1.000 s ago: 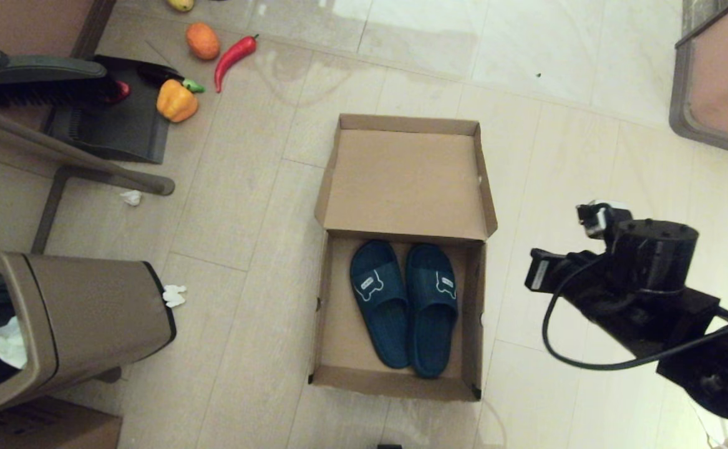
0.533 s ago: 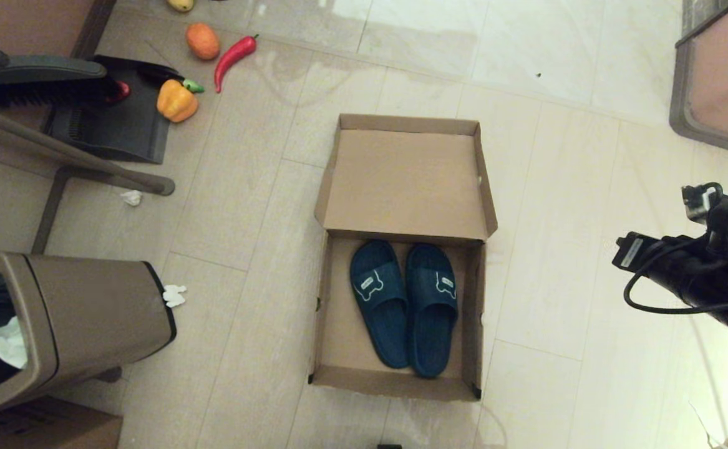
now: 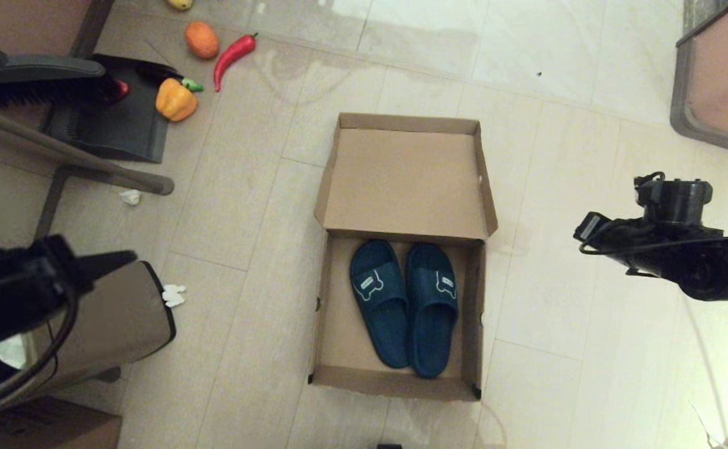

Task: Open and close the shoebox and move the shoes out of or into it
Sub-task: Close the shoe box

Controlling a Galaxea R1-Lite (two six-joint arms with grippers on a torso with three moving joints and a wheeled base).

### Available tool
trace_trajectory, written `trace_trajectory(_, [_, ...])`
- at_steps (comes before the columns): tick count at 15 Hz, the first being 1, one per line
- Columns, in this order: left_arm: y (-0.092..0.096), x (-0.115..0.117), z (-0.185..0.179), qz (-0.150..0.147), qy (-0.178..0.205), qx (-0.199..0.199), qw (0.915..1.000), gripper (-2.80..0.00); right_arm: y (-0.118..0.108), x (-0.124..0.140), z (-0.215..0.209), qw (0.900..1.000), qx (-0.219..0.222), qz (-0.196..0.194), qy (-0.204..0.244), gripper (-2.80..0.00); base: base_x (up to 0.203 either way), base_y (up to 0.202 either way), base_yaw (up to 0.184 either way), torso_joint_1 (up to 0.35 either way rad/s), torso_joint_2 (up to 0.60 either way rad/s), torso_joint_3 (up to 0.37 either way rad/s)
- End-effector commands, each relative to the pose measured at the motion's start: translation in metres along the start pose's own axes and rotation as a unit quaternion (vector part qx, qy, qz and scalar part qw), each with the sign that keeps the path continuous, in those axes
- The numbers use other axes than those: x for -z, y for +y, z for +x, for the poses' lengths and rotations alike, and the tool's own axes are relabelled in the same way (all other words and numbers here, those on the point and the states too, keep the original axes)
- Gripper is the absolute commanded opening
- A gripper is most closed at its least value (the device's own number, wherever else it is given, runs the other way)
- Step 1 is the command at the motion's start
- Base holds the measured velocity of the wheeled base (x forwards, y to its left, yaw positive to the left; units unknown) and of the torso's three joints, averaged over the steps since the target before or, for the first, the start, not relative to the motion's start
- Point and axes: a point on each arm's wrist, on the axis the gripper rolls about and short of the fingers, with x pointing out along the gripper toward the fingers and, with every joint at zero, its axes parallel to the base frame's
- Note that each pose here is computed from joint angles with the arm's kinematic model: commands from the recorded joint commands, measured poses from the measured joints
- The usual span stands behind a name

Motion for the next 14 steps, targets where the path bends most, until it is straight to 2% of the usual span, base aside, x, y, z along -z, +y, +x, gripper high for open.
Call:
trace_trajectory(1, [0.016, -0.002, 0.078, -0.058, 0.069, -0.017, 0.9958, -2.8, -0.009, 0.011, 0.033, 0.999, -0.015, 0.009, 0.032, -2.8, 0.0, 0.0, 0.0, 0.0, 0.0, 0.0])
trace_trajectory(3, [0.023, -0.009, 0.127, -0.125, 0.086, -0.005, 0.9884, -2.8, -0.009, -0.002, 0.057, 0.998, -0.041, 0.022, 0.036, -2.8, 0.0, 0.0, 0.0, 0.0, 0.0, 0.0])
trace_trajectory(5, [0.034, 0.0, 0.165, -0.161, 0.109, -0.008, 0.981, -2.8, -0.002, -0.018, 0.08, 0.996, -0.06, 0.064, 0.023, -2.8, 0.0, 0.0, 0.0, 0.0, 0.0, 0.0])
trace_trajectory(6, [0.035, -0.001, 0.182, -0.168, 0.11, -0.002, 0.9796, -2.8, 0.004, -0.028, 0.09, 0.993, -0.072, 0.095, 0.013, -2.8, 0.0, 0.0, 0.0, 0.0, 0.0, 0.0])
trace_trajectory(8, [0.027, -0.001, 0.208, -0.169, 0.113, 0.015, 0.979, -2.8, 0.017, -0.047, 0.1, 0.98, -0.087, 0.176, 0.012, -2.8, 0.0, 0.0, 0.0, 0.0, 0.0, 0.0])
trace_trajectory(9, [0.022, -0.001, 0.22, -0.166, 0.112, 0.025, 0.9793, -2.8, 0.022, -0.051, 0.103, 0.971, -0.097, 0.218, 0.026, -2.8, 0.0, 0.0, 0.0, 0.0, 0.0, 0.0])
trace_trajectory(10, [0.017, -0.001, 0.232, -0.163, 0.112, 0.034, 0.9796, -2.8, 0.023, -0.046, 0.106, 0.962, -0.112, 0.241, 0.062, -2.8, 0.0, 0.0, 0.0, 0.0, 0.0, 0.0])
trace_trajectory(11, [0.01, -0.001, 0.241, -0.16, 0.115, 0.041, 0.9795, -2.8, 0.019, -0.035, 0.112, 0.956, -0.116, 0.254, 0.095, -2.8, 0.0, 0.0, 0.0, 0.0, 0.0, 0.0])
trace_trajectory(14, [-0.005, 0.006, 0.272, -0.153, 0.124, 0.059, 0.9787, -2.8, 0.019, -0.019, 0.121, 0.952, -0.116, 0.259, 0.112, -2.8, 0.0, 0.0, 0.0, 0.0, 0.0, 0.0])
